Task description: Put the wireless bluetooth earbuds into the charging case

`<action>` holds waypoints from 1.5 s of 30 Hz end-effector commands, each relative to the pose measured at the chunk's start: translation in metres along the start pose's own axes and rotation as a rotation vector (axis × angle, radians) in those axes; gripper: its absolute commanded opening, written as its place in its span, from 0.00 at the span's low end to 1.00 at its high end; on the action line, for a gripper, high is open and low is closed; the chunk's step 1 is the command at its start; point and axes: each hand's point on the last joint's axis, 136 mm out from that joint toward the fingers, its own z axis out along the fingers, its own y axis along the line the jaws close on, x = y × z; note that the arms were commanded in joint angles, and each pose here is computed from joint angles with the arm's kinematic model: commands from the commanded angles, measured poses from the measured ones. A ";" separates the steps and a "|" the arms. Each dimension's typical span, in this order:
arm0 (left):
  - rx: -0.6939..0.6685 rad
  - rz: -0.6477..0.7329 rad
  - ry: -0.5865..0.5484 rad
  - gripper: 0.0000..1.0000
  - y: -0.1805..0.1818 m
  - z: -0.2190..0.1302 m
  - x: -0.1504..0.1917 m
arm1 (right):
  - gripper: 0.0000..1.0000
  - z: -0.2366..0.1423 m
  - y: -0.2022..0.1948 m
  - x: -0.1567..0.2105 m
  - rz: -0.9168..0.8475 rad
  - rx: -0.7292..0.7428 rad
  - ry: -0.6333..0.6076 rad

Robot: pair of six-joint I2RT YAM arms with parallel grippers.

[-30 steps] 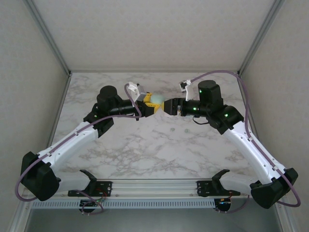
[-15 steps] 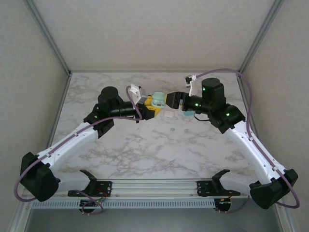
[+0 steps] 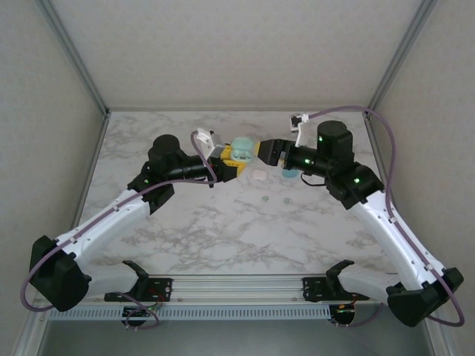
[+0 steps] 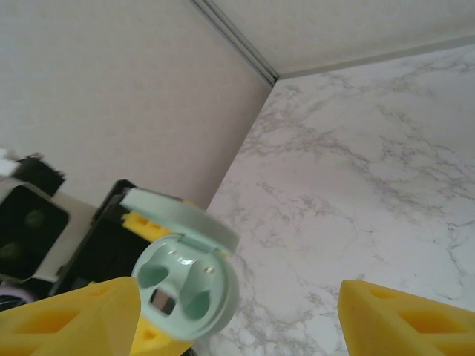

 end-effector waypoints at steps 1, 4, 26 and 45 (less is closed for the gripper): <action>-0.038 0.017 -0.067 0.26 -0.001 -0.006 -0.016 | 0.69 -0.024 -0.011 -0.008 -0.019 0.110 -0.078; -0.065 0.024 -0.085 0.26 0.001 -0.010 -0.018 | 0.61 -0.042 -0.066 0.002 0.030 0.373 -0.104; -0.095 0.040 -0.067 0.26 -0.011 -0.031 -0.017 | 0.49 0.027 -0.283 0.160 0.303 0.776 0.588; -0.107 0.039 -0.046 0.27 -0.011 -0.033 -0.012 | 0.44 0.057 -0.316 0.183 0.262 0.753 0.752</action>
